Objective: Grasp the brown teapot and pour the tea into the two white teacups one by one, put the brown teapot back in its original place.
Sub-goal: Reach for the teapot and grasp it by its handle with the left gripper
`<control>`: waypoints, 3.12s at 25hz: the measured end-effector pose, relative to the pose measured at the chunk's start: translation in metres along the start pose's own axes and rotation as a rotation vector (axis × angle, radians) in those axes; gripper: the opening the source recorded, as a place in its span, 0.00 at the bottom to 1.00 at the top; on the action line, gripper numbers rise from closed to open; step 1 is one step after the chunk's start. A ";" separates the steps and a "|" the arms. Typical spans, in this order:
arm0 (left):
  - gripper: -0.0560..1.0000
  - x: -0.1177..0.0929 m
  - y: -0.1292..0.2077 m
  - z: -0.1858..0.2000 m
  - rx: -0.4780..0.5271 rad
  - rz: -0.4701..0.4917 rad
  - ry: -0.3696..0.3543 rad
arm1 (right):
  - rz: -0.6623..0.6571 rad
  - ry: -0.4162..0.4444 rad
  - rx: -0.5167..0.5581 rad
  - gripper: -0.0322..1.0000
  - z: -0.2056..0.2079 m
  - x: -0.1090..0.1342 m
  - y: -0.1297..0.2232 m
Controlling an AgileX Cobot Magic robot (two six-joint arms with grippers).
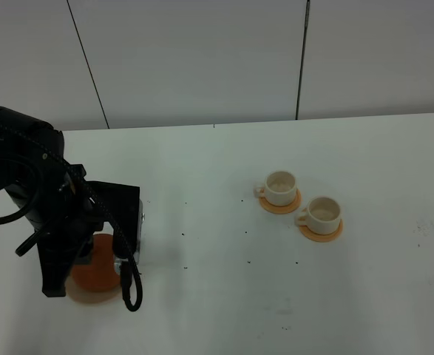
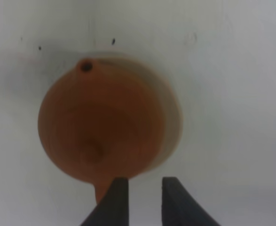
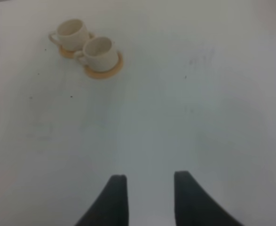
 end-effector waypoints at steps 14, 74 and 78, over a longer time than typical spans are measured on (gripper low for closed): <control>0.30 -0.007 0.052 -0.006 0.047 0.170 0.110 | 0.000 0.000 0.000 0.26 0.000 0.000 0.000; 0.48 0.040 0.051 -0.060 0.252 0.151 0.171 | 0.000 0.000 0.002 0.26 0.000 0.000 0.000; 0.48 0.041 0.050 -0.062 0.248 0.150 0.168 | 0.000 0.000 0.002 0.26 0.000 0.000 0.000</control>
Point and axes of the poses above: a point on each arm's last joint axis where the gripper is mounted, z pointing back along that axis away from the gripper, x along the wrist's bending axis when the last joint is at zero, y = z × x, the point moved 8 cm from there along -z, pointing out along that axis toward the gripper
